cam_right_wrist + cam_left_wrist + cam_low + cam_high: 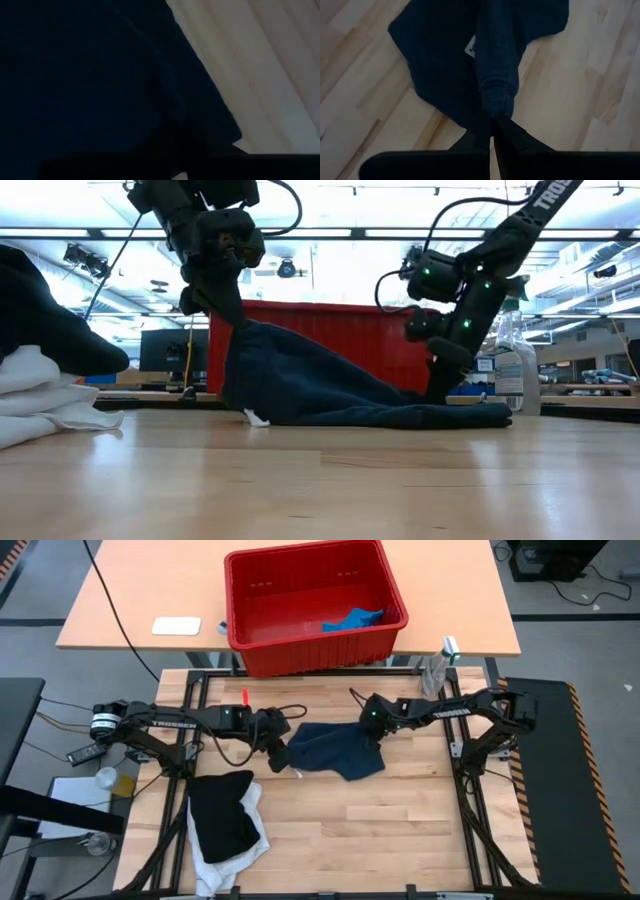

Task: Fold Laundry from Bin
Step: Fold the dark blue shorts

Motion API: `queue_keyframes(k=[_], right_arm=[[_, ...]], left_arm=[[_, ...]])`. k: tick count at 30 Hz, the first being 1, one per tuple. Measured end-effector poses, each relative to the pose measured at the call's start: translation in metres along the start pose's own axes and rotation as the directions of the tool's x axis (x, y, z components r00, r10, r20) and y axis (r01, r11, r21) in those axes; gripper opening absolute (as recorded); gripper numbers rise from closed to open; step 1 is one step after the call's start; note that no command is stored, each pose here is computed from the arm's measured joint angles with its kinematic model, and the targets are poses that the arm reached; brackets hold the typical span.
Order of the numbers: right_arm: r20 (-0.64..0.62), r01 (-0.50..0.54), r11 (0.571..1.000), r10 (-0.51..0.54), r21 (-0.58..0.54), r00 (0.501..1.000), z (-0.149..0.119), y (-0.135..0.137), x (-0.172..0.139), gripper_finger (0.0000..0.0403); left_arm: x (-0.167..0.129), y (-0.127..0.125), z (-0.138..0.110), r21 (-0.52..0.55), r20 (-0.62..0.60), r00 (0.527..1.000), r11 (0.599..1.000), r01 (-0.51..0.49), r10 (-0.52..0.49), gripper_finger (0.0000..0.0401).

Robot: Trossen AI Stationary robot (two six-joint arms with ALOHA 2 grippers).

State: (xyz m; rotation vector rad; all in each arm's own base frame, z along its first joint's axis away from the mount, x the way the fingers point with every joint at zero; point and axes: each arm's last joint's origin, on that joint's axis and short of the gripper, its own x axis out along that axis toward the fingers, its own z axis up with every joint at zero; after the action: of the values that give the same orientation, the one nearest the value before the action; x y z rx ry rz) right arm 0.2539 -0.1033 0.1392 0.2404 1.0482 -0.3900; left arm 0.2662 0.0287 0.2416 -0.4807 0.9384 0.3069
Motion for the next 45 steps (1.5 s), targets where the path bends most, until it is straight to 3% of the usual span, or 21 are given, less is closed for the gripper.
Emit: queue_keyframes(k=[3,10,14,19,23,29,38,45], right_arm=[[0.004,-0.009,0.999,0.009,0.038,1.0,0.001,-0.007,0.0,0.007],[-0.04,0.027,0.983,-0.02,0.18,0.999,0.003,-0.034,-0.005,0.0196],[-0.011,-0.06,0.977,0.064,0.203,0.998,0.019,-0.042,-0.023,0.0236],[0.053,-0.213,0.97,0.208,0.119,0.977,0.029,-0.02,-0.037,0.0239],[0.085,-0.336,0.94,0.331,0.057,0.94,0.028,0.005,-0.033,0.0233],[0.035,-0.21,0.977,0.211,-0.034,0.977,0.008,0.037,-0.025,0.0222],[0.01,-0.184,0.979,0.186,-0.084,0.983,-0.027,0.05,-0.006,0.0198],[-0.037,-0.202,0.975,0.199,-0.092,0.979,-0.047,0.051,0.003,0.019]], left_arm=[[0.0,0.0,0.0,-0.001,-0.001,1.0,1.0,0.0,0.0,0.0011],[0.0,0.0,0.0,-0.006,0.0,1.0,1.0,0.0,0.0,0.0011],[0.0,-0.001,0.001,-0.006,0.012,1.0,1.0,0.004,-0.004,0.0011],[0.006,0.001,0.004,0.014,0.048,0.996,0.997,-0.079,0.078,0.0011],[0.015,0.011,0.01,0.136,0.082,0.984,0.976,-0.17,0.159,0.0011],[0.019,0.026,0.024,0.119,0.147,0.973,0.974,-0.194,0.176,0.0011],[0.018,0.032,0.033,0.09,0.211,0.963,0.977,-0.192,0.169,0.0011],[0.018,0.031,0.034,0.142,0.225,0.962,0.971,-0.19,0.156,0.0011]])
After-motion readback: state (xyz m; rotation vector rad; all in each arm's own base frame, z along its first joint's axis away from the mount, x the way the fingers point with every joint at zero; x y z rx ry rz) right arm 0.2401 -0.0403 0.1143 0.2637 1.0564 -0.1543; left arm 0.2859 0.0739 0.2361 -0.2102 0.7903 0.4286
